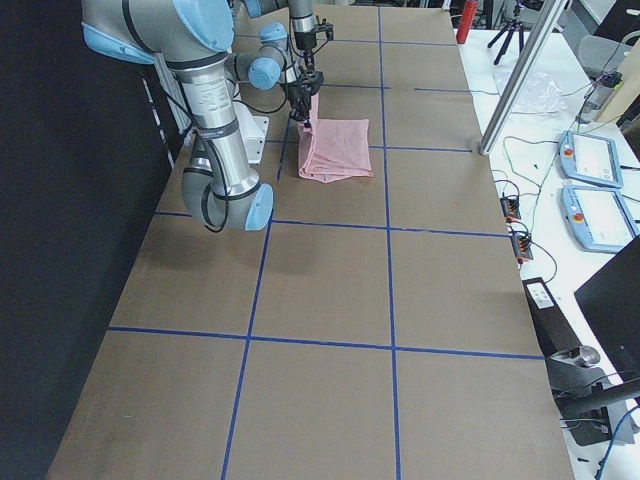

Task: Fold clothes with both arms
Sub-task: 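Lift the near edge with both grippers and fold it away from the robot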

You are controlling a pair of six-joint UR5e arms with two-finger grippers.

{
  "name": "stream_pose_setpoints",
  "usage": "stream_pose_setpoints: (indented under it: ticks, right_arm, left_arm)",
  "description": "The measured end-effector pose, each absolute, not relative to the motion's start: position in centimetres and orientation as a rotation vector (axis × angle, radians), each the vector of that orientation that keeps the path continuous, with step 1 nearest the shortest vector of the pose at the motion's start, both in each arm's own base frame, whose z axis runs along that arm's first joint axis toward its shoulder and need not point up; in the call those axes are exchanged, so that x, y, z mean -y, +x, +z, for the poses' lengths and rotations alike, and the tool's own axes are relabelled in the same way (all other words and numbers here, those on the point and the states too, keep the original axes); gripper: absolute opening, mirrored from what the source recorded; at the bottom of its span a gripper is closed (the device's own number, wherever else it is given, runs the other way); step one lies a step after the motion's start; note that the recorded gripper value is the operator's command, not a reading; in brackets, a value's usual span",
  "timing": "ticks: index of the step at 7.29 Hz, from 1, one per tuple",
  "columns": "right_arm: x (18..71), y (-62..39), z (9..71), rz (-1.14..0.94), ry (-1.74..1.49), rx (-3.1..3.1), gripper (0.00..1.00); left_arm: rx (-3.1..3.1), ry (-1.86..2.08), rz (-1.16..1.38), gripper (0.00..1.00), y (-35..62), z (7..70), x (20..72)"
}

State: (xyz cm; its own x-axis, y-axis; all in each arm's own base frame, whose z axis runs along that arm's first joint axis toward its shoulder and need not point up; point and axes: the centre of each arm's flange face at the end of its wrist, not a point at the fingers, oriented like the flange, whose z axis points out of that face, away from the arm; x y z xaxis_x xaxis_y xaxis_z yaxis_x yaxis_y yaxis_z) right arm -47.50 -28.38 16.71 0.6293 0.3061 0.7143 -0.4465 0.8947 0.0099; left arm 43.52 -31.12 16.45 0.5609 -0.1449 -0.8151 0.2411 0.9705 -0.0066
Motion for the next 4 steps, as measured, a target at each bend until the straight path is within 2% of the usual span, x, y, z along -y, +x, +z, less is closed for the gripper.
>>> stream_pose_setpoints:
  ticks: [4]
  right_arm:
    - [37.4,-52.6,21.4,0.465,0.264,0.735,0.00]
  left_arm:
    - [-0.923,0.190,-0.260,0.00,49.2,19.7,40.8]
